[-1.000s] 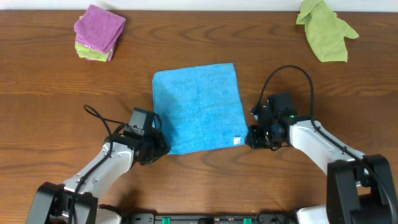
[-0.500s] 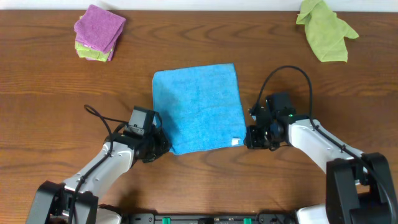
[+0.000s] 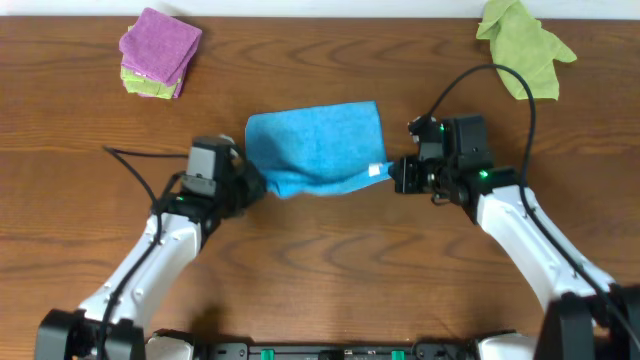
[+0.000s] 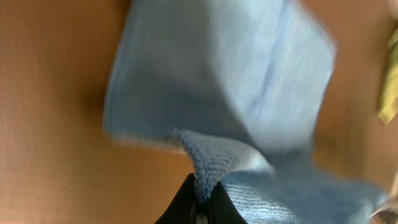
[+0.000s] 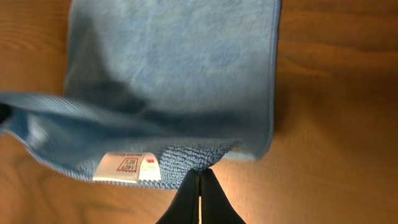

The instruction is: Fold the cloth

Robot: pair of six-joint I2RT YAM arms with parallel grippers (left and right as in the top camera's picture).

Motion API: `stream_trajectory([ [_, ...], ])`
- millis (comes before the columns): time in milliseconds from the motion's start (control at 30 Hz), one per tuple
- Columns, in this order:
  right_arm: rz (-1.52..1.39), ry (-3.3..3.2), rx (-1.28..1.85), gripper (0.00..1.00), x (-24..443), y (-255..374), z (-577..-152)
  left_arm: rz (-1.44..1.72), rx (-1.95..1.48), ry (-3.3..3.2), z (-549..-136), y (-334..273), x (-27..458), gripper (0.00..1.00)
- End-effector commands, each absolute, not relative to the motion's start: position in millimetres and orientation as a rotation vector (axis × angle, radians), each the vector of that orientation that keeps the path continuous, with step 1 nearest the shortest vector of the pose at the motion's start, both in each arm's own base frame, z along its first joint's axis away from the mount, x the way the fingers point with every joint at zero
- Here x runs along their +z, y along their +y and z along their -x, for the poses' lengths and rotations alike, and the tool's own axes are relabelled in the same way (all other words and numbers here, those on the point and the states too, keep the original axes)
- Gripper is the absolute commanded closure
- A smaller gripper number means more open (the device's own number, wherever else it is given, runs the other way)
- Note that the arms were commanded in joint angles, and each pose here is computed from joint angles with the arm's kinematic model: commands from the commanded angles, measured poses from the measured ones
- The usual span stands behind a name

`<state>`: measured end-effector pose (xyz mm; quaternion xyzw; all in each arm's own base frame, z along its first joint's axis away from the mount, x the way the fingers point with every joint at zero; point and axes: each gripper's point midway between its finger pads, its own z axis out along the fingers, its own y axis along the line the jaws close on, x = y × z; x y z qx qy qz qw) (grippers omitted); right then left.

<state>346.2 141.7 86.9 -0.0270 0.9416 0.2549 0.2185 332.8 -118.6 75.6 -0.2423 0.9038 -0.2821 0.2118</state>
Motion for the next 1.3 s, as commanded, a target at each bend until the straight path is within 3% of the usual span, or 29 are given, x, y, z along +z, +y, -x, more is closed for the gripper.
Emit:
stream_trajectory([
  [0,0.036,2.616,0.713,0.99,83.6,148.2,-367.7,0.718,-0.807,2.459,-357.1,-105.3,72.9,0.94],
  [567,0.011,2.565,0.694,0.98,70.7,168.2,-503.3,0.621,-0.865,2.421,-510.2,-95.5,66.2,0.94],
  [667,0.006,2.591,0.691,0.98,69.5,168.2,-502.4,0.623,-0.877,2.482,-508.6,-96.4,58.2,0.94],
  [867,-0.009,2.774,0.665,0.99,51.6,160.7,-465.4,0.689,-0.82,2.71,-460.6,-95.4,31.9,0.94],
  [1100,-0.007,2.837,0.655,0.99,46.5,157.8,-451.2,0.708,-0.798,2.757,-450.0,-93.7,27.1,0.94],
  [1133,-0.006,2.841,0.655,0.95,46.2,157.7,-450.3,0.709,-0.798,2.757,-449.8,-93.6,27.0,0.84],
  [1167,-0.004,2.845,0.654,0.71,46.1,157.6,-449.3,0.709,-0.805,2.757,-449.9,-94.2,27.5,0.55],
  [1200,0.001,2.846,0.654,0.53,46.3,157.6,-448.6,0.705,-0.817,2.756,-450.2,-95.5,28.7,0.18],
  [1267,0.045,2.838,0.658,0.49,50.4,158.4,-447.5,0.687,-0.885,2.751,-450.6,-102.9,36.1,0.05],
])
